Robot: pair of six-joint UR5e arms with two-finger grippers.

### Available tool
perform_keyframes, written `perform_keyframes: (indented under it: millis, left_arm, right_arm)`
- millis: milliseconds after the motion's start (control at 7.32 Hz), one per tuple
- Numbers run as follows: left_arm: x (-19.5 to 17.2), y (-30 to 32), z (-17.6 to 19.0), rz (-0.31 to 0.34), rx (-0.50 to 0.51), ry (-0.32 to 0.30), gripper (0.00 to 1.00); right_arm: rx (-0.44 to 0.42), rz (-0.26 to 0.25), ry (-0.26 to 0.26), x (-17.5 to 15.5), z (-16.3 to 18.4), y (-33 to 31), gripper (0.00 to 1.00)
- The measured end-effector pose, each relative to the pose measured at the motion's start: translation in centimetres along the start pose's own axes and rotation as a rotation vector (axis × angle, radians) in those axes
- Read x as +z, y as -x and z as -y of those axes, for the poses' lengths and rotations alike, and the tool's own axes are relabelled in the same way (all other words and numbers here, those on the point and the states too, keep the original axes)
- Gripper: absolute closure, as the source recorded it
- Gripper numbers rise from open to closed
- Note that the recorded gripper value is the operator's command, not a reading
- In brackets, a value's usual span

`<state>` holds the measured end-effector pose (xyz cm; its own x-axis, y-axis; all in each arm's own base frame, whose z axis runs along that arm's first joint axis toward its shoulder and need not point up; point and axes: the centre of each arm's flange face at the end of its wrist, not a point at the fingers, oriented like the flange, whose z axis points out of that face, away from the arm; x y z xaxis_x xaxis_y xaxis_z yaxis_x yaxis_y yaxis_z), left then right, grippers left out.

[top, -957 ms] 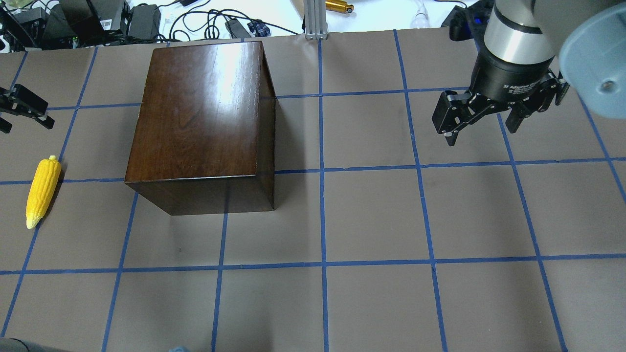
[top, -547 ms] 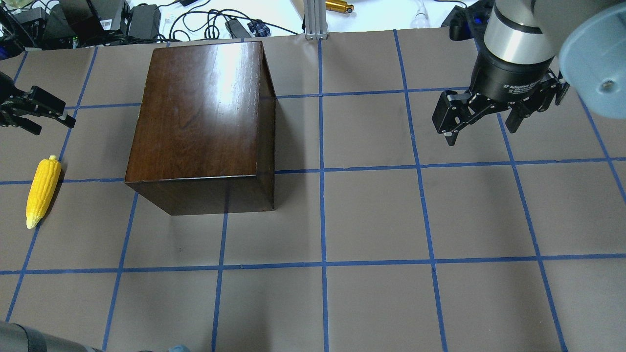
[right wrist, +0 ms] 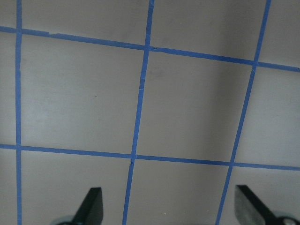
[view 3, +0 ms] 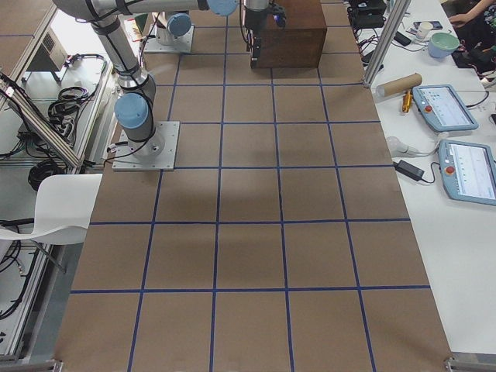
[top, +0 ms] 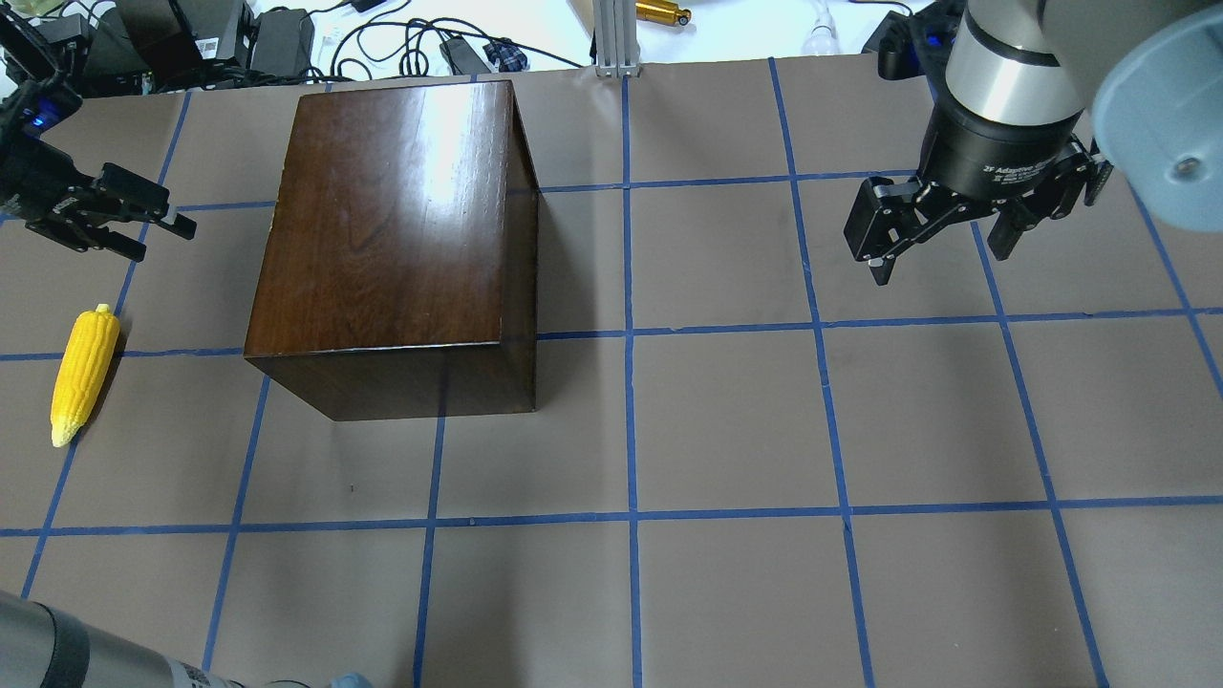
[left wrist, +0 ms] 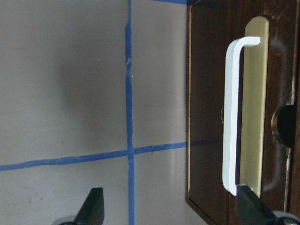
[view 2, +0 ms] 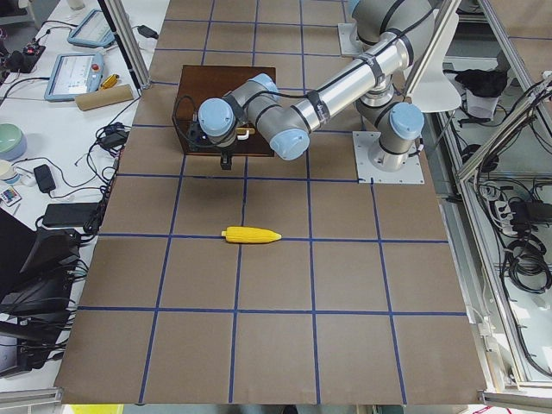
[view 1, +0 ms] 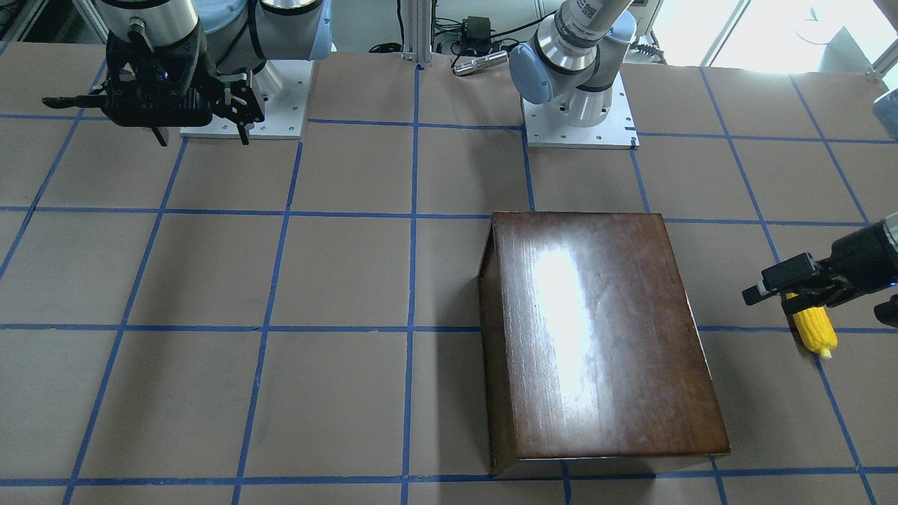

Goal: Open drawer and put corn inside
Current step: 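Lower the left gripper beside the cabinet to the white drawer handle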

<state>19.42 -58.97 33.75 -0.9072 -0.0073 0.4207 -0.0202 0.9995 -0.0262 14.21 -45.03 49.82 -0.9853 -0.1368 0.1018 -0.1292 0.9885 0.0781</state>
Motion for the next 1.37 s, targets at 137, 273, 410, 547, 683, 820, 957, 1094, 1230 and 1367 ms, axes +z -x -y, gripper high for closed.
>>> perform_keyframes:
  millis: [137,273,410,547,683,820,957,1094,1230,1367]
  left_arm:
    - [1.1,0.3,0.5,-0.028,-0.002,0.002,0.0]
    - [2.3,0.7,1.1,-0.057,-0.004,0.003,0.0]
    - [3.3,0.6,1.8,-0.073,0.001,0.008,0.0]
    - [4.1,0.0,2.6,-0.08,0.012,0.014,0.0]
    - [4.8,-0.5,3.1,-0.084,0.023,0.023,0.0]
    - [5.4,-0.7,3.4,-0.087,0.029,0.032,0.0]
    - [5.9,-0.7,3.5,-0.09,0.031,0.041,0.0]
    - [6.4,-0.8,3.7,-0.094,0.033,0.048,0.0]
    - [6.8,-1.0,3.8,-0.096,0.037,0.053,0.0]
    - [7.2,-1.1,3.9,-0.099,0.038,0.059,0.0]
  right_arm:
    - [0.0,0.0,0.0,0.0,0.0,0.0,0.0]
    - [0.0,0.0,0.0,0.0,0.0,0.0,0.0]
    - [-0.001,0.0,0.0,0.0,0.0,0.0,0.0]
    - [0.0,0.0,0.0,0.0,0.0,0.0,0.0]
    - [0.0,0.0,0.0,0.0,0.0,0.0,0.0]
    - [0.0,0.0,-0.001,0.0,0.0,0.0,0.0]
    - [0.0,0.0,0.0,0.0,0.0,0.0,0.0]
    - [0.0,0.0,0.0,0.0,0.0,0.0,0.0]
    - [-0.001,0.0,0.0,0.0,0.0,0.0,0.0]
    - [0.0,0.0,-0.001,0.0,0.0,0.0,0.0]
